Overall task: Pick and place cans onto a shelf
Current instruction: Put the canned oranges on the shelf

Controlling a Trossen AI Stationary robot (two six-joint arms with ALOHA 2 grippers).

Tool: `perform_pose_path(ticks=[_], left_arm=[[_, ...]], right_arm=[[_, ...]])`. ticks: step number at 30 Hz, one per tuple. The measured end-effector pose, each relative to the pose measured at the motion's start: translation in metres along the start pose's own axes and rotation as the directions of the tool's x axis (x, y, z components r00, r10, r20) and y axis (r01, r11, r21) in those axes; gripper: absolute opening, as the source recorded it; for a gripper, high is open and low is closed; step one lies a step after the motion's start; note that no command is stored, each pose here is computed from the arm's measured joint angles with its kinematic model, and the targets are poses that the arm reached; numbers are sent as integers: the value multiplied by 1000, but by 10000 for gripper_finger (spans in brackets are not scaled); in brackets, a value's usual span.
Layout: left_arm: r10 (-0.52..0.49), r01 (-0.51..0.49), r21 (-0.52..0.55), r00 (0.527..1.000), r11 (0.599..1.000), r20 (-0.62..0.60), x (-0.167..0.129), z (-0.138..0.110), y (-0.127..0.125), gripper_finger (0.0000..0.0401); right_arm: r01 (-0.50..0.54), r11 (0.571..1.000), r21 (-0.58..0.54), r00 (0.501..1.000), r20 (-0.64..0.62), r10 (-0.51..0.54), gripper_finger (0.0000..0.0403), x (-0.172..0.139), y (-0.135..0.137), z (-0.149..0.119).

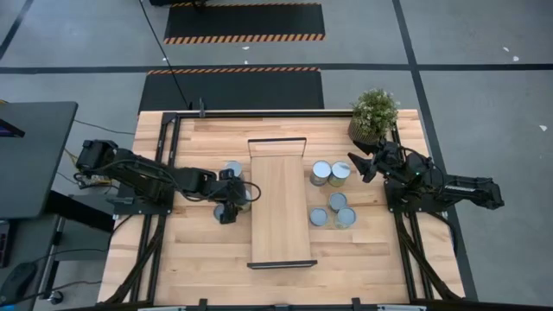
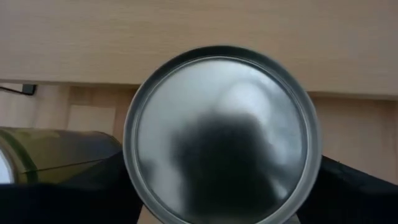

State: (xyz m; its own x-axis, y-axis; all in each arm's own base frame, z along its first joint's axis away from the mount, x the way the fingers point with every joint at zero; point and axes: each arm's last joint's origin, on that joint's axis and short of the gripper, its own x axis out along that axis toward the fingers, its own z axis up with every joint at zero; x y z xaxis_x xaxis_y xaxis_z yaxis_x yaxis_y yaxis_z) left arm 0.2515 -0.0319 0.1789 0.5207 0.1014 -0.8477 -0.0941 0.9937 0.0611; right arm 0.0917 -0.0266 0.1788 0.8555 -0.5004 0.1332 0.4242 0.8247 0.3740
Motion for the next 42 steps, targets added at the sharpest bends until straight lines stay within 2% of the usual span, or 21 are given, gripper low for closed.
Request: perform_pose_path(ticks=[4, 8, 12, 19, 23, 27, 31, 35, 42], left_arm=[[-19, 19, -49, 1000, 999, -1, -3, 1, 0, 306], [-23, 23, -85, 1000, 996, -10, -21, 11, 1, 311], [16, -21, -99, 999, 995, -47, -44, 27, 3, 311], [109, -77, -170, 976, 982, 189, -61, 65, 14, 310], [130, -79, -205, 960, 975, 248, -46, 78, 28, 310], [75, -26, -203, 968, 979, 239, -24, 102, 42, 309], [61, -39, -139, 985, 990, 160, -5, 127, 49, 307], [74, -61, -123, 992, 990, 100, 11, 151, 57, 307], [88, -85, -81, 995, 993, 39, 34, 180, 69, 307]], right_arm=[[0, 1000, 0, 1000, 0, 0, 352, 0, 0, 0], [-1, 1000, 0, 1000, -1, 1, 352, 0, 0, 0], [-1, 1000, 0, 1000, 2, 1, 352, 0, 0, 0], [-9, 1000, 1, 1000, 1, 9, 352, 0, 0, 0], [-9, 1000, 0, 1000, -2, 9, 352, 0, 0, 0], [-8, 1000, 1, 1000, 1, 8, 352, 0, 0, 0], [-7, 1000, 0, 1000, -2, 7, 352, 0, 0, 0], [-7, 1000, 0, 1000, -3, 7, 352, 0, 0, 0], [-8, 1000, 0, 1000, -3, 8, 352, 0, 0, 0]])
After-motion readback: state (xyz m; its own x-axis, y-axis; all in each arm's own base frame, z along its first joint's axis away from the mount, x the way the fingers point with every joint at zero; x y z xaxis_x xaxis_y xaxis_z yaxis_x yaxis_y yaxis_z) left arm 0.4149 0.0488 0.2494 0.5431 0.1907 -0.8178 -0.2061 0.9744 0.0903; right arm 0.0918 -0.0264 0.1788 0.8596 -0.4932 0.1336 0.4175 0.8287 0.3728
